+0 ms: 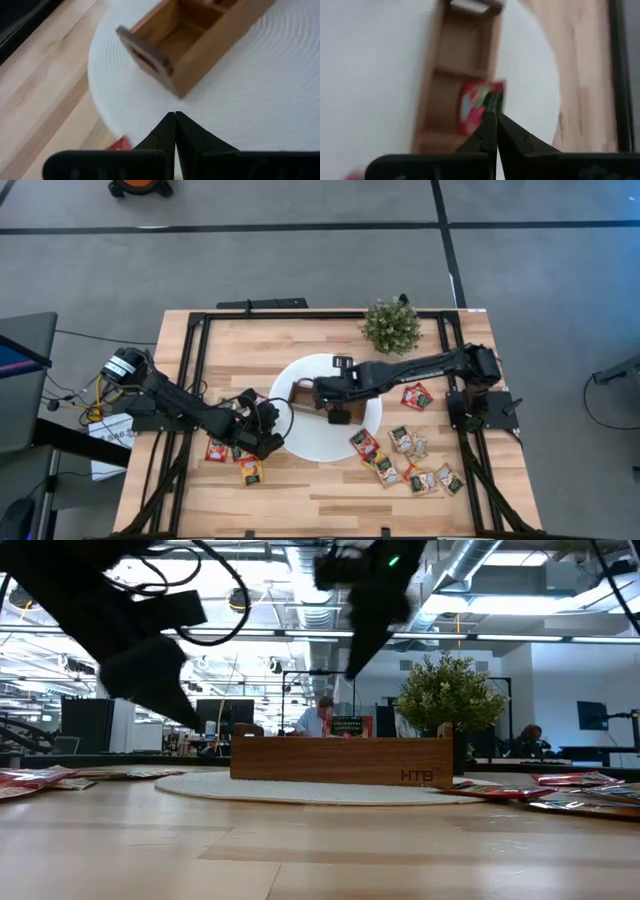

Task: Pick & Place Tea
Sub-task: Put the brown tea bag into the right section of the wooden organizer

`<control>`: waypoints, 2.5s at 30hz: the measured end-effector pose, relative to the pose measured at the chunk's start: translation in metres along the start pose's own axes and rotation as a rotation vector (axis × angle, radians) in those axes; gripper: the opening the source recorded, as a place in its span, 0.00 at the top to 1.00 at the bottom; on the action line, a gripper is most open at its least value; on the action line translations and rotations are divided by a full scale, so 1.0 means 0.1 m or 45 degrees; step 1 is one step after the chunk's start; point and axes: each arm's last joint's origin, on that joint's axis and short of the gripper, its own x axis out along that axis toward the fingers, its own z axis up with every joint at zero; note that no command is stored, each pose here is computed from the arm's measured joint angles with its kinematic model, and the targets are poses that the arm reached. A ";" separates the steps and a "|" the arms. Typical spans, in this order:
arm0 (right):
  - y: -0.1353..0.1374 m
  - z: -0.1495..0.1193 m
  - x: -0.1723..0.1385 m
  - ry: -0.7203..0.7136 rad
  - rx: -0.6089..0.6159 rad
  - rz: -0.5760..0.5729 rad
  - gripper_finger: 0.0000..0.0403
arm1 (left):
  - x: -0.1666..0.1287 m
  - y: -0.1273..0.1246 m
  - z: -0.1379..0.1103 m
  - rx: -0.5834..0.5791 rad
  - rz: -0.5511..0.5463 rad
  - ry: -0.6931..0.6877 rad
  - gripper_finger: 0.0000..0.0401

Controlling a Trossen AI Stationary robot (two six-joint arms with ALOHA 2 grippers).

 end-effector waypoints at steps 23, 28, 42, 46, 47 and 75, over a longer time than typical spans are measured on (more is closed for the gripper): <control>0.33 -1.15 0.18 0.131 0.030 0.320 1.00 | -0.12 -0.09 -0.03 0.015 -0.109 -0.015 1.00; 0.20 -1.13 0.24 0.093 0.080 0.153 1.00 | -0.12 -0.10 -0.03 0.011 -0.115 -0.020 1.00; -0.17 -1.09 0.17 -0.020 0.257 -0.273 1.00 | -0.12 -0.12 0.00 0.016 -0.118 -0.054 1.00; -0.05 -1.07 -0.12 -0.177 0.257 -0.236 1.00 | -0.19 -0.08 0.03 0.002 -0.032 -0.173 1.00; 0.00 -1.07 -0.20 -0.219 0.267 -0.214 1.00 | -0.23 -0.07 0.05 -0.012 -0.022 -0.198 1.00; 0.66 -0.73 0.26 -0.434 -0.086 0.207 1.00 | -0.18 0.81 -0.75 -0.559 -0.026 0.376 0.54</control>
